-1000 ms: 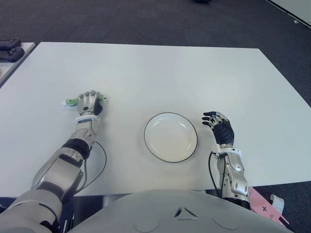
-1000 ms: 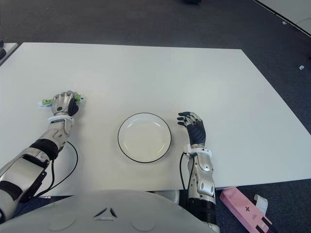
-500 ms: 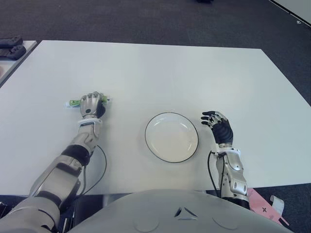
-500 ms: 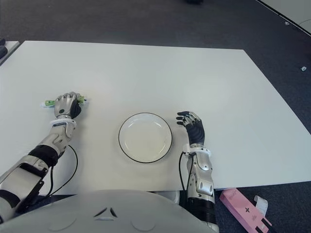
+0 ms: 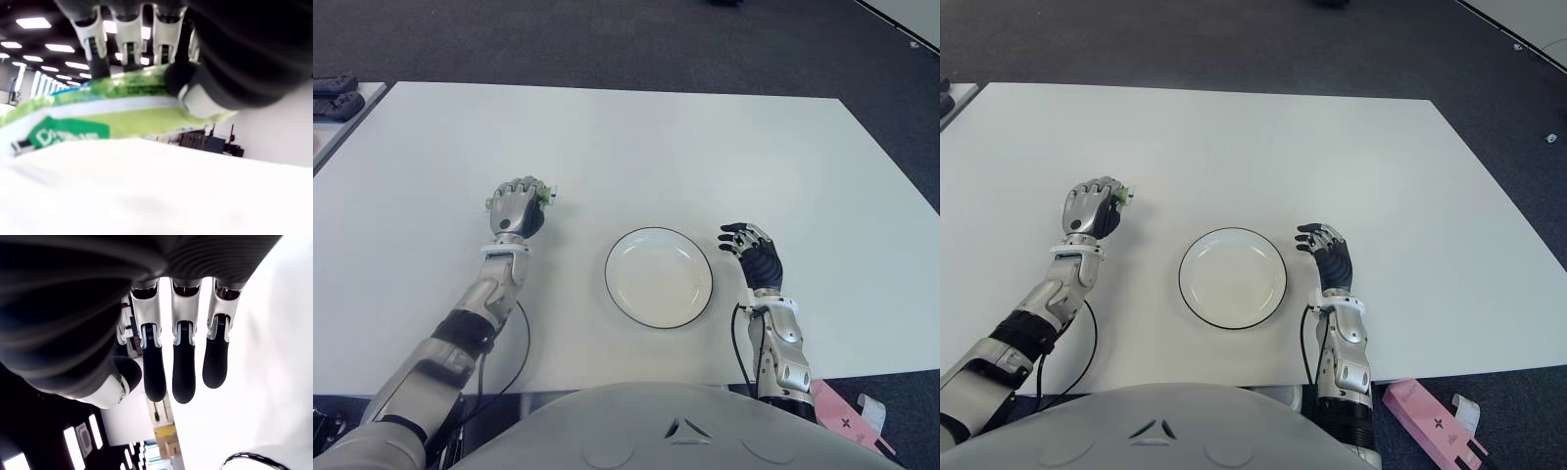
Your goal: Put the toothpaste on the table into the plate.
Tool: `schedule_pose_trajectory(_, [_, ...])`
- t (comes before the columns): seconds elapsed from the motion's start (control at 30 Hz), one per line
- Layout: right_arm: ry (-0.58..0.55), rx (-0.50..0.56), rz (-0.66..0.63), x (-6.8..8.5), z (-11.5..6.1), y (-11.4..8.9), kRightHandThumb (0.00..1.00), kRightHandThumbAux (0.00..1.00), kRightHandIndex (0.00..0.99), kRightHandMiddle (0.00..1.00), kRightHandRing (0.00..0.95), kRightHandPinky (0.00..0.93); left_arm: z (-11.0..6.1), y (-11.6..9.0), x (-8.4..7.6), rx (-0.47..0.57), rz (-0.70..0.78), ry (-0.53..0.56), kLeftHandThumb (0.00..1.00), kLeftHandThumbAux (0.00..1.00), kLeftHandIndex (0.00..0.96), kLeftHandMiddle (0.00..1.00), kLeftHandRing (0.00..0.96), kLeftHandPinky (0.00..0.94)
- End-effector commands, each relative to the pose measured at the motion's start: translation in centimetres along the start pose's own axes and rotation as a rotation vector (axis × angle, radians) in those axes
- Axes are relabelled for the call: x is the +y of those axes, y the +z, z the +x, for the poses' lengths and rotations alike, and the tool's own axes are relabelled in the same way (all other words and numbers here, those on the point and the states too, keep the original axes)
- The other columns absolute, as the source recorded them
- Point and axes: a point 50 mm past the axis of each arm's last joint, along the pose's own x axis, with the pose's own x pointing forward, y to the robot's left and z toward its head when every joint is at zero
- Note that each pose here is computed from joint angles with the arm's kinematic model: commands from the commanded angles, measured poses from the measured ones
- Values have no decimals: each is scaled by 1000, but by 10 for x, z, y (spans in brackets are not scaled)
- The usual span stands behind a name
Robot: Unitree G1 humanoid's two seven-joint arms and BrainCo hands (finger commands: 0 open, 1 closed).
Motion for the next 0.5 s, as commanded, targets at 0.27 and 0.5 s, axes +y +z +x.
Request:
schedule_pose_trajectory(0.27, [-3,18,2,-1,2,-4,712,733,421,440,460,466,-10,15,17,-81,-45,97,712,712,441,864,861,874])
schedule_pose_trajectory(0.5, [-9,22,8,-2,3,-5,712,733,421,442,463,473,-15,25,23,-125,-85,124,712,712,441,879,877,885])
